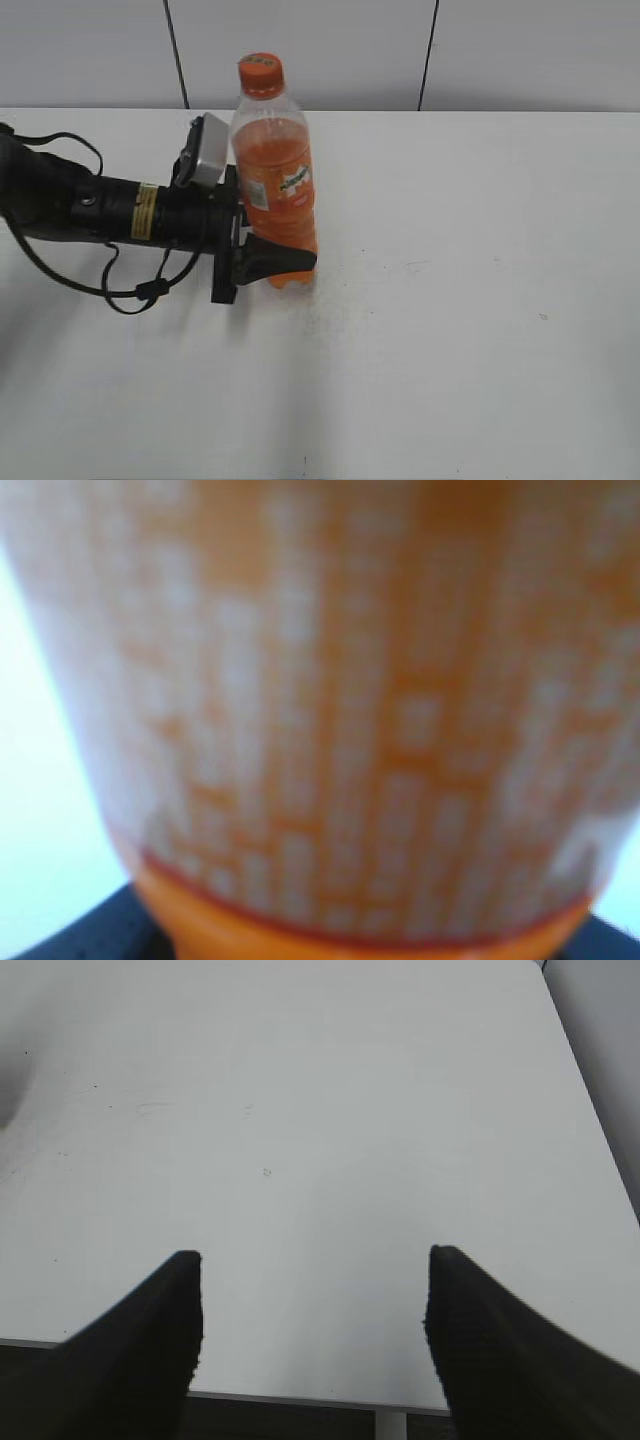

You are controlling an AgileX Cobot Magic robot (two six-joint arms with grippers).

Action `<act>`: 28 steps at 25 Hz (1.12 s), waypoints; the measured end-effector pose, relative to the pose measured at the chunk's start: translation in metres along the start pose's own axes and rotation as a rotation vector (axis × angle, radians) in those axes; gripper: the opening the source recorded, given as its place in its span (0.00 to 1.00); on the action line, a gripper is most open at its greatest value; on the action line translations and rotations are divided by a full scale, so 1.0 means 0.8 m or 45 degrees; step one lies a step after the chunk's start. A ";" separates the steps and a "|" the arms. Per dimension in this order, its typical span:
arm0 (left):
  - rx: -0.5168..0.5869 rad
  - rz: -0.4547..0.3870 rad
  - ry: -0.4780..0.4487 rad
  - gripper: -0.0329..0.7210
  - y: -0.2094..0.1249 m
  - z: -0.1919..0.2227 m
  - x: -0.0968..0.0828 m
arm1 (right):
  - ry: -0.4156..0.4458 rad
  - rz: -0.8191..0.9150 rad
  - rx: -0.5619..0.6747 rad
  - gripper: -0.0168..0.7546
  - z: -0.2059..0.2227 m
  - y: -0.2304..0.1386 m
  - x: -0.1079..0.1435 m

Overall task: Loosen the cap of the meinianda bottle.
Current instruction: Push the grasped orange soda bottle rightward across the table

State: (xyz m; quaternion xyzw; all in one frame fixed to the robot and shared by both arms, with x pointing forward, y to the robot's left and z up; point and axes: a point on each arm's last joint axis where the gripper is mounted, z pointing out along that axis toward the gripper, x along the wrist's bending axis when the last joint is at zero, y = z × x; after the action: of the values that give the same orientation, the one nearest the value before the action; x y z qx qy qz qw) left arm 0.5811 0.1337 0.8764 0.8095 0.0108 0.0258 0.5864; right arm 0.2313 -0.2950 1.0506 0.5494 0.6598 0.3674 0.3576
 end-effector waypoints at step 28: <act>0.048 -0.021 0.003 0.58 -0.023 0.070 0.024 | 0.000 0.000 0.000 0.70 0.000 0.000 0.000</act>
State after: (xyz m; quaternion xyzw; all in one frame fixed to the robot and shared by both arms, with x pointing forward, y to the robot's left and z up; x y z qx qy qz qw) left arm 0.6038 0.0875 0.8423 0.8203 0.0189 0.0218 0.5712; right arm 0.2313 -0.2950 1.0506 0.5494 0.6598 0.3674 0.3576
